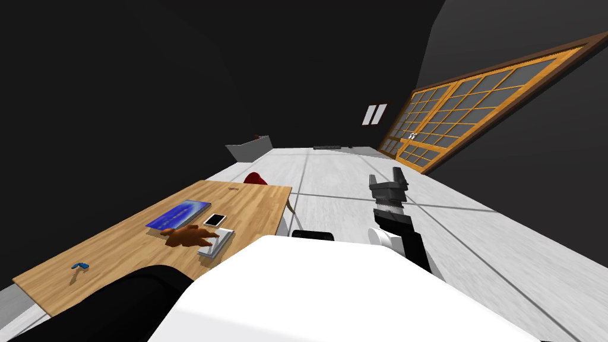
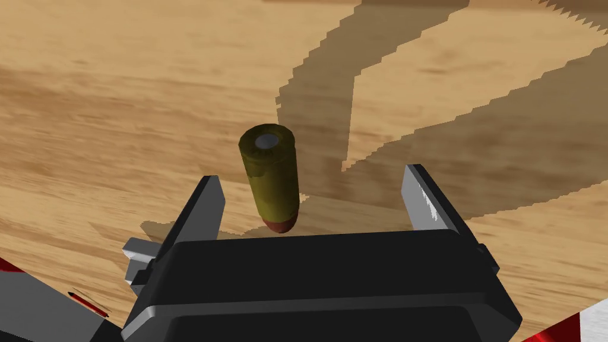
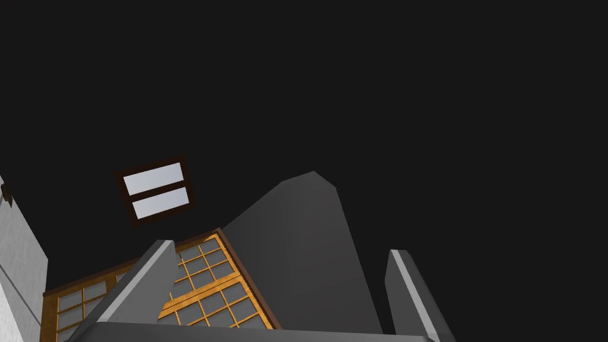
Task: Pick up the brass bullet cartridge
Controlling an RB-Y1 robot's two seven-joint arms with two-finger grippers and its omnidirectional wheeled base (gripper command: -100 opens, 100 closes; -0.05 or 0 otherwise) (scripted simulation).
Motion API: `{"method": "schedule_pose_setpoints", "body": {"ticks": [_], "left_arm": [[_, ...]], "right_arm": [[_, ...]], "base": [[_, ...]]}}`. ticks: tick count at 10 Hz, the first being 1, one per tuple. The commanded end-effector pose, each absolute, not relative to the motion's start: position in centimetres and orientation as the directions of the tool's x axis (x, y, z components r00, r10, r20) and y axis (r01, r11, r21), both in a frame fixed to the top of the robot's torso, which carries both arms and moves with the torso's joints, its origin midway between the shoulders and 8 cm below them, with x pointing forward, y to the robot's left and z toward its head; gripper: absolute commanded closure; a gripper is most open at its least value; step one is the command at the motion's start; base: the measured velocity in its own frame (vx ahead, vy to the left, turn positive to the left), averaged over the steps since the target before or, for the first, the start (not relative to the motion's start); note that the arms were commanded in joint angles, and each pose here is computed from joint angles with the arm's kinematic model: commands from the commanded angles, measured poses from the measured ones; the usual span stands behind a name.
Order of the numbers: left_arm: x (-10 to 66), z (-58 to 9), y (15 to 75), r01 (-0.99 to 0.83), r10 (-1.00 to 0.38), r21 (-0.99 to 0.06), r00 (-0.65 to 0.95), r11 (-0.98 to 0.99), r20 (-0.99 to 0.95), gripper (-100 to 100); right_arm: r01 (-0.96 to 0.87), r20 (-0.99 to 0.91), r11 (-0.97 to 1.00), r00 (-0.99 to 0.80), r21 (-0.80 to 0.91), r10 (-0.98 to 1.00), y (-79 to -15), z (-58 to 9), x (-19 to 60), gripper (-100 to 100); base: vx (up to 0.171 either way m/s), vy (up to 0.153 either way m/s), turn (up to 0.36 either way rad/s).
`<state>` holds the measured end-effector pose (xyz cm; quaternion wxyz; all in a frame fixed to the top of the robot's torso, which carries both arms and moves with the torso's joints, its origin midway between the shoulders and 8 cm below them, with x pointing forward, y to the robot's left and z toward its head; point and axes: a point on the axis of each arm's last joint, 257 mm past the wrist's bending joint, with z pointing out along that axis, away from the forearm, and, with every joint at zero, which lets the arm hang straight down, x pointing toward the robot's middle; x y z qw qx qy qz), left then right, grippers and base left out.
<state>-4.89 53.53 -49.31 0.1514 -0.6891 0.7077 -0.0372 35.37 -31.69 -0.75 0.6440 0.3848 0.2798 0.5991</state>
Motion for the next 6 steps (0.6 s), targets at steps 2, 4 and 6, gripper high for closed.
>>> {"method": "schedule_pose_setpoints", "body": {"ticks": [2, 4, 6], "left_arm": [[-4.9, -50.0, 53.2, -0.964, -0.987, -0.261, -0.003, 0.046, -0.162, -100], [-4.7, -50.0, 53.1, -0.963, -0.987, -0.266, -0.003, 0.046, -0.16, 100], [-3.9, -49.9, 53.2, -0.958, -0.987, -0.282, -0.004, 0.05, -0.161, 100]], "right_arm": [[-0.556, 0.101, -0.014, 0.126, 0.831, 0.987, -31.7, -0.7, 35.4, 0], [-0.556, 0.101, -0.014, 0.125, 0.831, 0.987, -31.7, -0.7, 35.4, 0], [-0.556, 0.101, -0.014, 0.126, 0.831, 0.987, -31.7, -0.8, 35.4, 0]], "base": [[-0.002, 0.034, -0.018], [0.008, 0.0, -0.027], [0.003, -0.002, 0.0]]}}
